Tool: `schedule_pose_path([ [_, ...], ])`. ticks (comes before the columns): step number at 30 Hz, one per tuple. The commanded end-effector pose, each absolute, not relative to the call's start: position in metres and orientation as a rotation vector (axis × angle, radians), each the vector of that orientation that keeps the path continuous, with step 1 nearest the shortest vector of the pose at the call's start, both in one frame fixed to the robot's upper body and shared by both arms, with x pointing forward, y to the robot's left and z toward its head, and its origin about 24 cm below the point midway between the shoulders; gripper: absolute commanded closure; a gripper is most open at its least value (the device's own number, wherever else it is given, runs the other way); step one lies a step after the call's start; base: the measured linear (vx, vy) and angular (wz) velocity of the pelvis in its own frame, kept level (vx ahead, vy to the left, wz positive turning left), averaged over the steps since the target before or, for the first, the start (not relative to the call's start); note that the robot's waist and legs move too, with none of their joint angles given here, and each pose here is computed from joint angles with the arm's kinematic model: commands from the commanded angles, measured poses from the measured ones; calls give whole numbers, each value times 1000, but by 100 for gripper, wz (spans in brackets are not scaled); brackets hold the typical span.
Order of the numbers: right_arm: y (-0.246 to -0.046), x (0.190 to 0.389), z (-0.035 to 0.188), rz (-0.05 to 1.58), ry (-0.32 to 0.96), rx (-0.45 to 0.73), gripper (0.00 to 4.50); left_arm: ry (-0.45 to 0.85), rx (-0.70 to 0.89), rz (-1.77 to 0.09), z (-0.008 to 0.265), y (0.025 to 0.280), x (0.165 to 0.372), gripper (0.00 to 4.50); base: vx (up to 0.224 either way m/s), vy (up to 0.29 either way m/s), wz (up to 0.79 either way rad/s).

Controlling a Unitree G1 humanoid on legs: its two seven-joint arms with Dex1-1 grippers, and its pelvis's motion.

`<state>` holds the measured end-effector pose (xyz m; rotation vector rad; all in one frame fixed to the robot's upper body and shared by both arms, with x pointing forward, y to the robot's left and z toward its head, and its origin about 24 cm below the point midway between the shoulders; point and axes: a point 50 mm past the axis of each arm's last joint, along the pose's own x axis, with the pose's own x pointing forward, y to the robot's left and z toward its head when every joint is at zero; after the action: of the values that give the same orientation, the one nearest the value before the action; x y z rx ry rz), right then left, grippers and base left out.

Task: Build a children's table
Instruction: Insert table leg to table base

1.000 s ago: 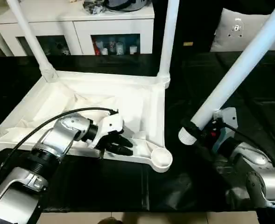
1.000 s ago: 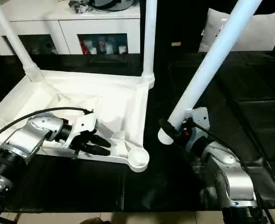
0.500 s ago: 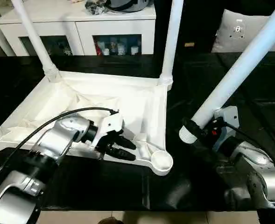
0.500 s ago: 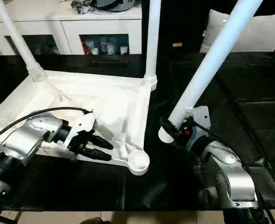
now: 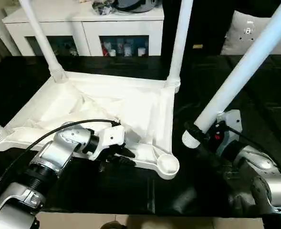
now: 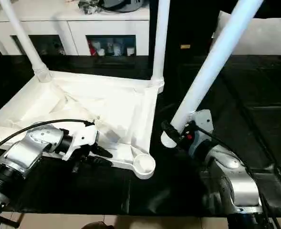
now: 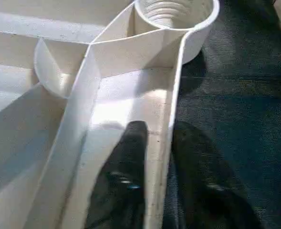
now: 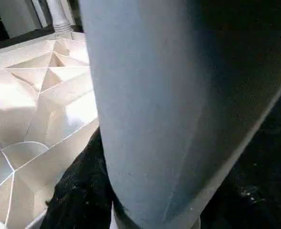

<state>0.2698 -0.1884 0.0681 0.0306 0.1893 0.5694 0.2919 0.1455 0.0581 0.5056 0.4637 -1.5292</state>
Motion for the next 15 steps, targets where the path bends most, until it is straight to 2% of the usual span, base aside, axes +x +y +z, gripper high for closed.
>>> schedule_pose_path([
  [1,-186,269,72,580,167,22,262,449,503,-1506,62,149,294,392,0,0,0],
  [5,-185,269,71,588,174,21,262,475,515,-1480,59,152,296,406,0,0,0],
  [7,-185,269,71,592,176,20,262,495,529,-1461,57,153,297,432,0,0,0],
  [11,-184,271,73,598,177,13,262,541,526,-1389,52,153,301,436,0,0,0],
  [15,-182,276,75,603,183,13,262,553,467,-1205,49,143,315,450,0,0,0],
])
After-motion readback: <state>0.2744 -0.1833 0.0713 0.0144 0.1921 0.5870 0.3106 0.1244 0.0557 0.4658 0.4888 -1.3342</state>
